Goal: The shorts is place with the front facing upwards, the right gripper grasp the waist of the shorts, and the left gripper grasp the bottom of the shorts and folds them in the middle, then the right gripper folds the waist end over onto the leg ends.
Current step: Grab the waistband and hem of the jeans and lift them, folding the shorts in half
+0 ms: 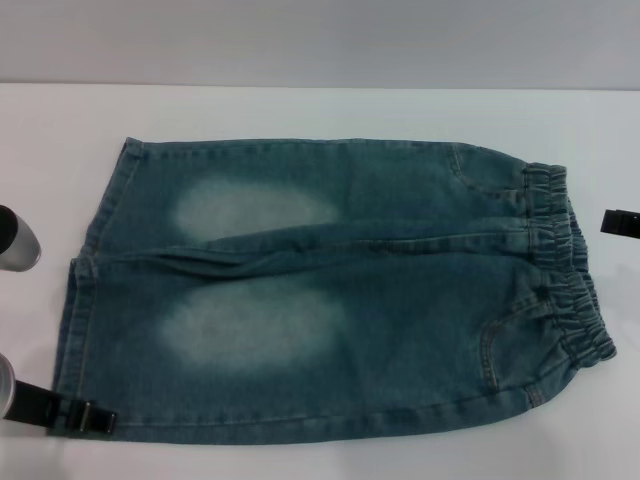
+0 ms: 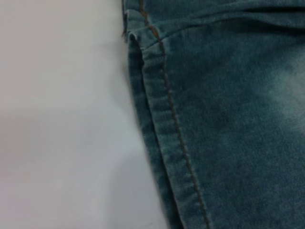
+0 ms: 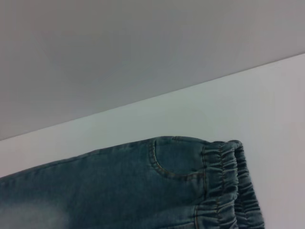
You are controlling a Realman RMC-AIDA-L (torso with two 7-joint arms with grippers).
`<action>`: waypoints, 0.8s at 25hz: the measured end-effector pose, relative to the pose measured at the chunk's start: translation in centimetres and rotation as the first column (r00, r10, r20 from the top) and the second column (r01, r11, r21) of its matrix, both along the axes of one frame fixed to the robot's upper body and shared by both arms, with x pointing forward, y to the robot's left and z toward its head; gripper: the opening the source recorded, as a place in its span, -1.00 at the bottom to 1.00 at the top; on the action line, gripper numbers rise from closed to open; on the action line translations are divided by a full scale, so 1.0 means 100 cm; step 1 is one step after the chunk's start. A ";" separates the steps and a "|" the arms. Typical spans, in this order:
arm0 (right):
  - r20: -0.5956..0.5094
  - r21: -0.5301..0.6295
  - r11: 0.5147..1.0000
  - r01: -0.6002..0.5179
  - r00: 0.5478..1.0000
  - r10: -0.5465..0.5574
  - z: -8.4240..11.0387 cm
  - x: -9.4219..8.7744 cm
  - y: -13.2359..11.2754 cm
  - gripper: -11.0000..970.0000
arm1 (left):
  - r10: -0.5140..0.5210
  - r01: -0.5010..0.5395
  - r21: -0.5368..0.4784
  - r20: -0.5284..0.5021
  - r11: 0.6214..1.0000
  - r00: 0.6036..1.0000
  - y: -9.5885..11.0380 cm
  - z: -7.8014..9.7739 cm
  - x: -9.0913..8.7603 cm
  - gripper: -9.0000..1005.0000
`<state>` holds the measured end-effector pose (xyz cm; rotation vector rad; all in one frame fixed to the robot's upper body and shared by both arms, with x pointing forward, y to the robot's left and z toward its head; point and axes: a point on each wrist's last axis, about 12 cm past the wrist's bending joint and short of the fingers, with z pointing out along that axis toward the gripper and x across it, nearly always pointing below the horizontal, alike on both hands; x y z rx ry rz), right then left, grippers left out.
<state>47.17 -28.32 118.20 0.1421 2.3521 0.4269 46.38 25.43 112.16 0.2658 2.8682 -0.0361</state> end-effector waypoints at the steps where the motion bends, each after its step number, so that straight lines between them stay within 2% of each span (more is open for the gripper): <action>1: 0.000 -0.001 1.000 0.001 1.000 -0.001 0.000 0.000 0.000 0.47 | -0.003 0.003 0.000 -0.003 1.000 1.000 -0.001 0.000 0.000 0.46; 7: -0.002 -0.006 1.000 -0.004 1.000 0.004 -0.001 0.000 -0.001 0.47 | -0.011 0.011 -0.005 -0.029 1.000 1.000 -0.001 -0.002 0.001 0.40; 8: -0.003 -0.006 1.000 -0.003 1.000 0.003 -0.001 0.000 -0.002 0.46 | -0.013 0.013 -0.004 -0.030 1.000 0.999 -0.001 -0.002 0.000 -0.01; 20: -0.037 0.000 1.000 -0.010 0.999 0.010 -0.003 -0.004 -0.002 0.43 | -0.035 0.035 -0.002 -0.008 0.999 0.999 -0.004 0.006 0.001 -0.62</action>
